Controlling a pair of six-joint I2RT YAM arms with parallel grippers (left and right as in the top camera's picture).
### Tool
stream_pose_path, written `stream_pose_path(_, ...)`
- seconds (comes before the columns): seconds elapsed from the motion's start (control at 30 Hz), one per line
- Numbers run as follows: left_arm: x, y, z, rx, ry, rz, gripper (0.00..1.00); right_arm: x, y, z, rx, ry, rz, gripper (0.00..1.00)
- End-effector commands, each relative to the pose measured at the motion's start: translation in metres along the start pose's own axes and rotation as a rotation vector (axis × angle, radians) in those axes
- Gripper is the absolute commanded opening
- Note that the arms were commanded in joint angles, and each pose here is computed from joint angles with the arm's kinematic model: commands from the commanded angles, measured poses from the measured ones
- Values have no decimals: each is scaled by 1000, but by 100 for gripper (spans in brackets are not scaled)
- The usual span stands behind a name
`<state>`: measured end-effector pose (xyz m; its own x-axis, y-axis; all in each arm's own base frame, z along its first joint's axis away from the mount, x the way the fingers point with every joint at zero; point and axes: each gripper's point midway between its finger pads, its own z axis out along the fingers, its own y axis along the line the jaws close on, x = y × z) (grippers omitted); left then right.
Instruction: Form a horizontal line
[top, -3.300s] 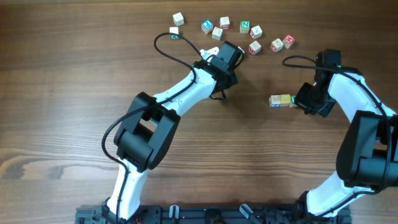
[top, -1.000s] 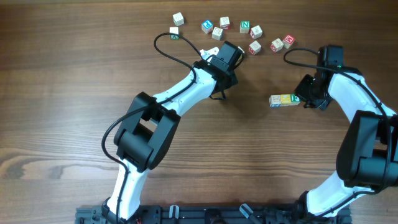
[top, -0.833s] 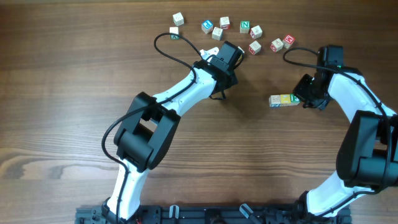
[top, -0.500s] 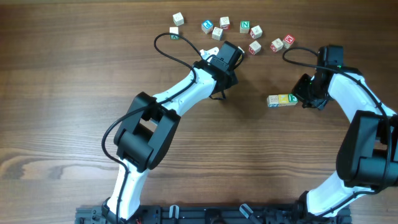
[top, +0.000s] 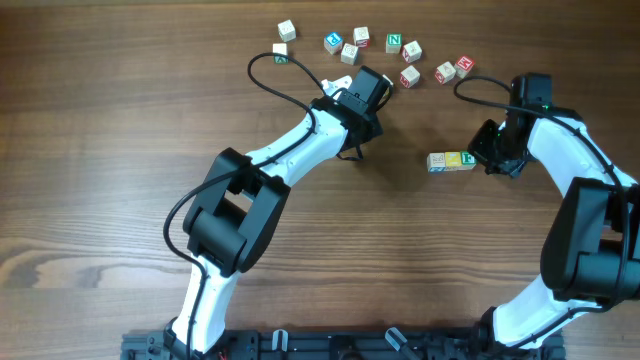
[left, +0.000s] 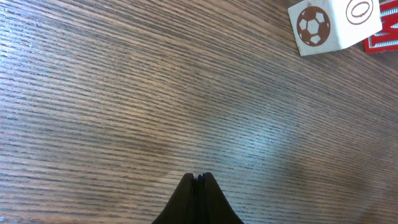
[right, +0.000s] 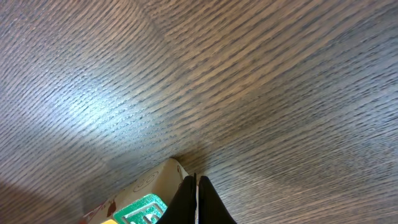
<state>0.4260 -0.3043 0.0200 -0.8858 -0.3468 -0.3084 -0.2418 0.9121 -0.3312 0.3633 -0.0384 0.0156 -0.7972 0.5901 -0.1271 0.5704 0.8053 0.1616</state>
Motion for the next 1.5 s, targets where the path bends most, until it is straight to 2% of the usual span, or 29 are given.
stream_pose_path(0.0, -4, -6, -14, 26, -13, -2, 4, -1, 4, 4, -18, 12, 0, 4)
stream_pose_path(0.33, -4, -6, -14, 27, -12, -2, 4, -19, 3, 3, 5, -69, -19, 5)
stream_pose_path(0.5, 3, -15, -19, 74, 31, 16, 4, -28, 5, 2, -7, -101, 10, 4)
stream_pose_path(0.67, 34, -47, -28, 261, 203, 144, 4, -36, -15, -1, -14, -95, 149, 4)
stream_pose_path(0.9, 68, -70, -36, 322, 270, 198, 4, -44, -41, -4, -6, -90, 220, 5)
stream_pose_path(1.1, 73, -76, -34, 309, 231, 224, 4, -45, -41, -4, -8, -93, 220, 5)
stream_pose_path(1.47, 80, -77, -21, 313, 248, 202, 4, -45, -41, -4, -8, -93, 220, 5)
